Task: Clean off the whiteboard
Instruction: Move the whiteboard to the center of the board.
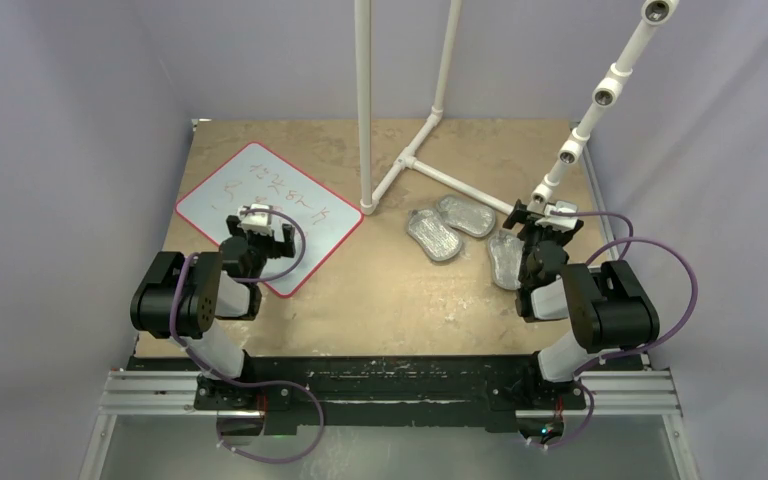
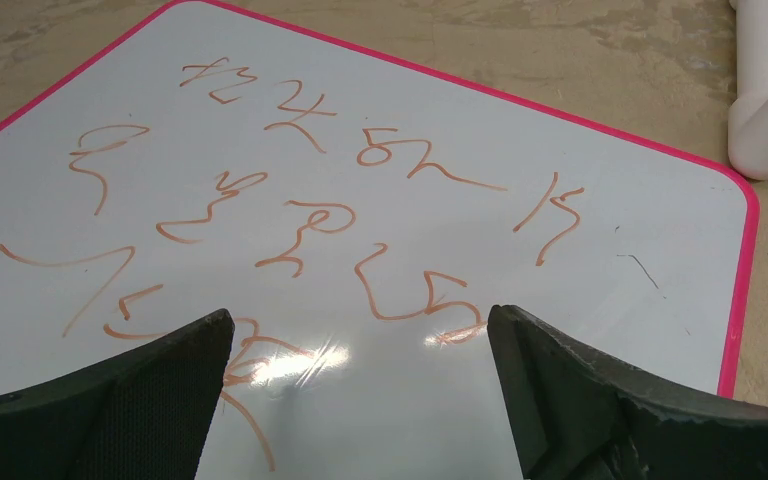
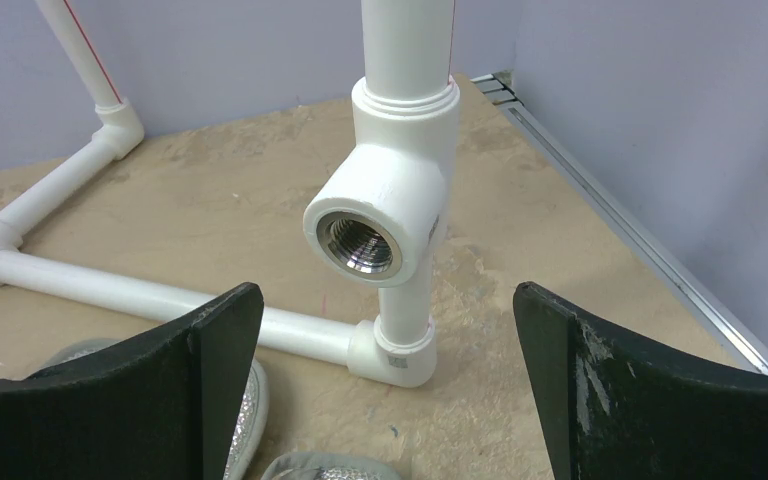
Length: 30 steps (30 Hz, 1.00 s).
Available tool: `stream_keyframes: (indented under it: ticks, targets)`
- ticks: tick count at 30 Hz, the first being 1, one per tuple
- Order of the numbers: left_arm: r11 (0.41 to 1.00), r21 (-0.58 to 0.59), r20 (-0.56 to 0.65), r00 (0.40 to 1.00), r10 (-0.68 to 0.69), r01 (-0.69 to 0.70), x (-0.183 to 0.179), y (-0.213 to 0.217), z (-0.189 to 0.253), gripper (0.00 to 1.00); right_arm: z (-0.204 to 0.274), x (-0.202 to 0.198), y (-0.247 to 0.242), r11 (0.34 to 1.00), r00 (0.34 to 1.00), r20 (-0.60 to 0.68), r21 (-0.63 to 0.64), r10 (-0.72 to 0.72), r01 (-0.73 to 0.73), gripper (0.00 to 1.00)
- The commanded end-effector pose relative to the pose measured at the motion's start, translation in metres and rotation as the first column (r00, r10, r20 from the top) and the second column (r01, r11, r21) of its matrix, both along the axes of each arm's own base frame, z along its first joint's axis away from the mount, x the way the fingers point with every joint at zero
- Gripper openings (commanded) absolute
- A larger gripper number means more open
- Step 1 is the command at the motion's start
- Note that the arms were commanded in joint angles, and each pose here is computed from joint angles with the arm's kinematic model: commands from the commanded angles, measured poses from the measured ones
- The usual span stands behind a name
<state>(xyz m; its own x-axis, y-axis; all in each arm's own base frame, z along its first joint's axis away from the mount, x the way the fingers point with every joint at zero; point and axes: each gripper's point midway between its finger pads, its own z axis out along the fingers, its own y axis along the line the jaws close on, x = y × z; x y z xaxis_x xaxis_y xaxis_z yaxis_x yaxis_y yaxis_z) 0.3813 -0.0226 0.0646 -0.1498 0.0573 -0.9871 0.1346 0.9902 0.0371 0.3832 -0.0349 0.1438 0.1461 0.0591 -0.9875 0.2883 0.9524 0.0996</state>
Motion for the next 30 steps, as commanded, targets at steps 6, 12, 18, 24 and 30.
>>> stream_keyframes:
  ticks: [6,12,18,24,30]
  targets:
    - [1.000,-0.015,0.049,0.999,0.011,-0.010,0.007,0.002,0.013,0.99,0.017,0.002,0.002,1.000,0.998,0.063,0.004,0.005,-0.006,0.99]
    - [1.000,-0.016,0.055,0.998,0.010,-0.009,0.007,0.002,0.015,0.99,0.015,0.004,0.004,1.000,0.998,0.055,0.005,0.018,-0.018,0.99]
    - [0.995,-0.061,0.041,0.996,0.080,-0.078,0.015,0.020,0.027,0.99,0.018,0.005,0.004,1.000,0.999,0.035,-0.001,0.013,-0.012,0.99]
    - [0.992,-0.083,-0.166,0.983,0.084,-0.099,0.049,0.045,0.047,0.99,0.052,0.024,0.016,0.998,0.997,-0.077,0.068,0.005,0.000,0.98]
    - [0.993,-0.034,-0.221,0.970,0.102,-0.112,0.083,0.059,0.089,0.99,0.095,0.031,0.067,0.781,0.976,0.094,0.587,0.198,-0.215,0.99]
